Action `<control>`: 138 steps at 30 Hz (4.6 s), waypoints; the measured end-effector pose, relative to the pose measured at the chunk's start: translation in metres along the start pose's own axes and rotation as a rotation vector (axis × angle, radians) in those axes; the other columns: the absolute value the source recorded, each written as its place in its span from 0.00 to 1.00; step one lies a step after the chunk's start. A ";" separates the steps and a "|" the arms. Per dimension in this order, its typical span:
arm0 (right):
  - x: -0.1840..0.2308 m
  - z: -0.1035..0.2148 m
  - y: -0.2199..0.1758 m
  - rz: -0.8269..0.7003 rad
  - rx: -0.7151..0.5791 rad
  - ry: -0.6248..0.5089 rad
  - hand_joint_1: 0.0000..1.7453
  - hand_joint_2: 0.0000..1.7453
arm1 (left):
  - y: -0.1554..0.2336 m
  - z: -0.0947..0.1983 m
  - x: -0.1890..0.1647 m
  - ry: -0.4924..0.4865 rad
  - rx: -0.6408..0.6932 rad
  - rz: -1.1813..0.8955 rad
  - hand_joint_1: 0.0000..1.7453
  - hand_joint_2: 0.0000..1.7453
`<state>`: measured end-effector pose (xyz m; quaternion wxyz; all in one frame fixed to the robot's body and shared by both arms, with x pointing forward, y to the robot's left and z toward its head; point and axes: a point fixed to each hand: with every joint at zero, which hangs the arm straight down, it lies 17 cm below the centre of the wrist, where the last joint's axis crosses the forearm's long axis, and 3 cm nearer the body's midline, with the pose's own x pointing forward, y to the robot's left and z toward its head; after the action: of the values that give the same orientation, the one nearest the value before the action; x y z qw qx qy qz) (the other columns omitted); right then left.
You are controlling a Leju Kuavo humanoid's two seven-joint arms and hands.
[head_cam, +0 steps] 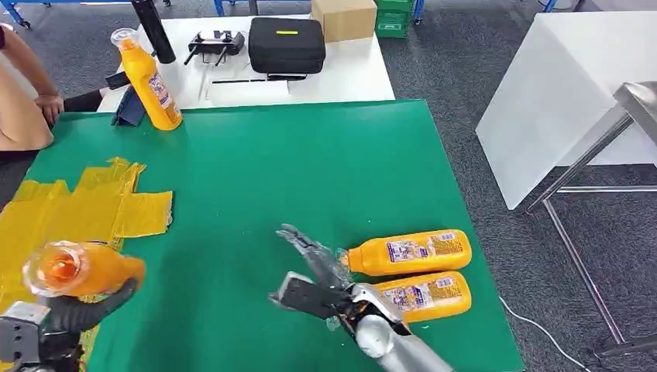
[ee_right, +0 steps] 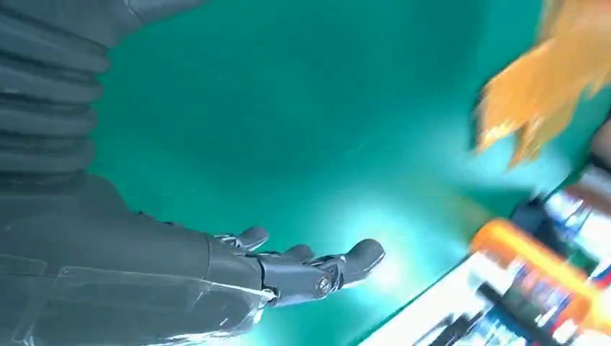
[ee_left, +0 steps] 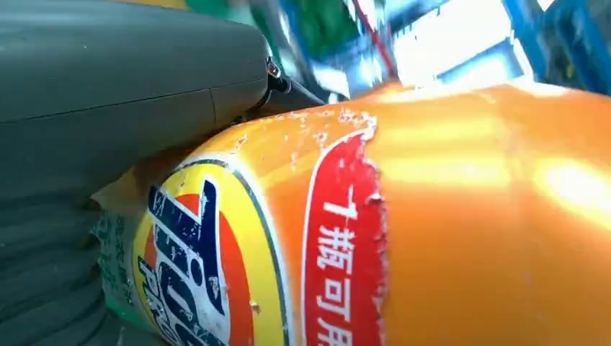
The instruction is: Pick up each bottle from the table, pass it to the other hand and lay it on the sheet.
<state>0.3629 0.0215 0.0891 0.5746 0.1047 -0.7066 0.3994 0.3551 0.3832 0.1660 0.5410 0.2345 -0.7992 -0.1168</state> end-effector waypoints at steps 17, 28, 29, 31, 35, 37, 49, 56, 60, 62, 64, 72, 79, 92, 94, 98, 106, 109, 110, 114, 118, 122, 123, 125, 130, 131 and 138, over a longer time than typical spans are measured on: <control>-0.022 0.079 -0.067 0.118 -0.104 0.016 0.00 1.00 | 0.058 0.025 -0.030 0.113 0.083 -0.980 1.00 1.00; -0.040 0.136 -0.082 0.288 0.025 0.063 0.00 1.00 | 0.001 0.050 -0.105 0.226 -0.199 -1.122 0.00 1.00; -0.043 0.139 -0.083 0.299 0.035 0.073 0.00 1.00 | -0.002 0.049 -0.109 0.230 -0.207 -1.124 0.00 1.00; -0.052 0.146 -0.085 0.327 0.055 0.103 0.00 1.00 | -0.007 0.046 -0.115 0.234 -0.231 -1.148 0.00 1.00; -0.067 0.159 -0.091 0.366 0.083 0.152 0.00 1.00 | -0.013 0.040 -0.124 0.226 -0.262 -1.167 0.00 1.00; -0.071 0.163 -0.093 0.377 0.090 0.163 0.00 1.00 | -0.015 0.038 -0.126 0.221 -0.271 -1.170 0.00 1.00; -0.110 0.195 -0.093 0.470 0.166 0.311 0.00 1.00 | -0.021 0.035 -0.131 0.230 -0.287 -1.020 0.00 0.00; -0.136 0.231 -0.098 0.533 0.220 0.419 0.00 1.00 | -0.024 0.044 -0.133 0.242 -0.299 -0.929 0.00 0.00; -0.149 0.246 -0.102 0.585 0.247 0.481 0.00 1.00 | -0.024 0.043 -0.127 0.227 -0.286 -0.874 0.00 0.00; -0.156 0.253 -0.104 0.623 0.248 0.519 0.00 1.00 | -0.024 0.043 -0.124 0.223 -0.281 -0.846 0.00 0.00; -0.166 0.260 -0.104 0.655 0.252 0.563 0.00 1.00 | -0.025 0.043 -0.121 0.224 -0.276 -0.819 0.00 0.00; -0.183 0.276 -0.103 0.696 0.281 0.645 0.89 1.00 | -0.028 0.042 -0.111 0.213 -0.253 -0.732 0.00 0.00; -0.187 0.282 -0.102 0.700 0.294 0.662 1.00 1.00 | -0.031 0.040 -0.102 0.204 -0.234 -0.691 0.00 0.00; -0.206 0.254 -0.085 0.583 0.234 0.669 1.00 1.00 | -0.049 0.004 -0.014 0.078 -0.101 0.096 0.00 1.00; -0.205 0.242 -0.084 0.519 0.216 0.636 1.00 1.00 | -0.049 0.000 -0.005 0.063 -0.097 0.169 0.00 1.00; -0.192 0.219 -0.079 0.392 0.175 0.550 1.00 1.00 | -0.052 -0.001 0.010 0.046 -0.112 0.308 0.00 1.00; -0.058 0.126 -0.041 -0.075 0.098 0.075 1.00 1.00 | -0.095 0.054 0.063 0.063 -0.310 0.862 0.00 1.00; -0.011 0.085 -0.047 -0.129 0.087 -0.043 1.00 1.00 | -0.120 0.055 0.077 0.062 -0.321 0.878 0.00 1.00; 0.003 0.072 -0.047 -0.140 0.089 -0.074 1.00 1.00 | -0.128 0.053 0.084 0.053 -0.333 0.897 0.00 1.00; 0.043 0.037 -0.038 -0.163 0.112 -0.159 1.00 1.00 | -0.159 0.053 0.110 0.032 -0.403 0.959 0.00 1.00; 0.062 0.016 -0.024 -0.188 0.149 -0.183 1.00 1.00 | -0.176 0.056 0.121 0.022 -0.459 0.962 0.00 1.00; 0.079 -0.003 0.000 -0.214 0.201 -0.194 1.00 1.00 | -0.191 0.057 0.130 0.010 -0.506 0.974 0.00 1.00; 0.082 -0.006 0.004 -0.215 0.210 -0.196 1.00 1.00 | -0.193 0.056 0.131 0.009 -0.512 0.975 0.00 1.00; 0.085 -0.010 0.010 -0.217 0.224 -0.198 1.00 1.00 | -0.196 0.057 0.131 0.012 -0.521 0.975 0.00 1.00; 0.087 -0.016 0.027 -0.222 0.266 -0.183 1.00 1.00 | -0.203 0.058 0.133 0.011 -0.546 0.981 0.00 1.00; 0.088 -0.017 0.031 -0.226 0.273 -0.182 1.00 1.00 | -0.204 0.058 0.132 0.012 -0.549 0.980 0.00 1.00; 0.090 -0.020 0.079 -0.203 0.394 -0.154 1.00 1.00 | -0.205 0.053 0.127 0.019 -0.547 0.995 0.00 1.00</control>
<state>0.3011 0.1150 0.1348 0.5248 0.3153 -0.6426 0.4607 0.3185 0.1391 0.1583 0.5790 -0.3181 -0.7491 -0.0486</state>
